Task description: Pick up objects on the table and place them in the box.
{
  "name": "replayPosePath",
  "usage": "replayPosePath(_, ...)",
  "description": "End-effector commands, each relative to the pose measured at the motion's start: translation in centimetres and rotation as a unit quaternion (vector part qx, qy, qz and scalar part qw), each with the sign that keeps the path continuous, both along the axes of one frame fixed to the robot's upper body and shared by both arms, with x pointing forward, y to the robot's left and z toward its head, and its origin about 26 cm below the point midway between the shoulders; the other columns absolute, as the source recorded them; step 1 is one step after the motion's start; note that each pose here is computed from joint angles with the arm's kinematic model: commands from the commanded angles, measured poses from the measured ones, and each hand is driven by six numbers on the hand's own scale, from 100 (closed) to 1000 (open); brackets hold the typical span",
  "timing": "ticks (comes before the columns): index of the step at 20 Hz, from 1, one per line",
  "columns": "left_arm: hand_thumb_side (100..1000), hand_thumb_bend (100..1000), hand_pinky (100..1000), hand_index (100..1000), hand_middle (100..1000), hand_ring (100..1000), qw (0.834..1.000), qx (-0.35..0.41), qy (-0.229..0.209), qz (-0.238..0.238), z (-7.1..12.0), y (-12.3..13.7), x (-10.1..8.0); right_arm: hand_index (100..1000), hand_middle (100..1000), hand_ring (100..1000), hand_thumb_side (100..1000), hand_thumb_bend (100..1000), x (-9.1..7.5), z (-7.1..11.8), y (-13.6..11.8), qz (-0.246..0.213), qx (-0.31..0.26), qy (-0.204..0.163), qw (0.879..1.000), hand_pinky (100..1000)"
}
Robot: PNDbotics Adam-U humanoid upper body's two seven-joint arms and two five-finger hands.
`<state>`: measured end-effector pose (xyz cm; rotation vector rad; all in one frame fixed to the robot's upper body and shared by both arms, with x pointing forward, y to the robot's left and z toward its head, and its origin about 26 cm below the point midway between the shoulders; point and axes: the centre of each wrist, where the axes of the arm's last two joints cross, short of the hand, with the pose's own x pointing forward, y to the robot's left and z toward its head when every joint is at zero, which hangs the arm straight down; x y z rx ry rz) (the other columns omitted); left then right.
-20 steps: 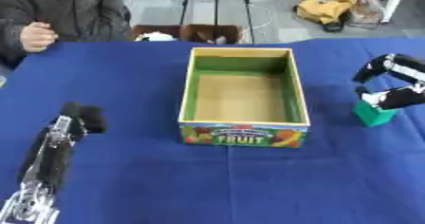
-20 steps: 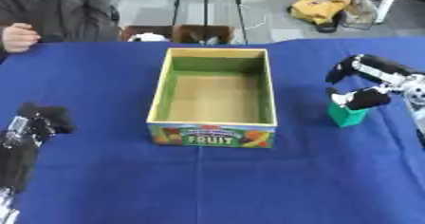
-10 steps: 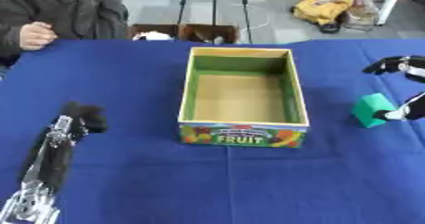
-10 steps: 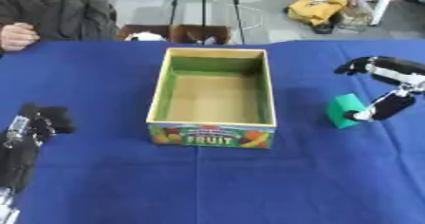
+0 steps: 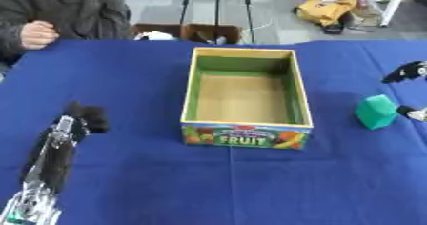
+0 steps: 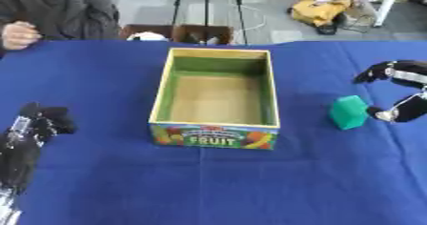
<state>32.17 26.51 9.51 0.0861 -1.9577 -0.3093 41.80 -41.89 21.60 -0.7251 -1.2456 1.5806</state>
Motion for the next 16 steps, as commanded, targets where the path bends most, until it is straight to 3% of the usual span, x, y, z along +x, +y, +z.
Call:
replayPosePath(1,1000,397,687,719,562,598,1.0,0.008,-0.013,0.001,0.8,0.4,0.1,869,818,880,100,174,0.1,0.8,-0.4,-0.008,-0.012,-0.011,1.0,909)
replayPosePath(16,1000,397,687,719,562,598,1.0,0.007,-0.013,0.0,0.8,0.3,0.1,868,814,878,100,190,0.7,-1.1,0.4,0.007,-0.024,0.009,1.0,908)
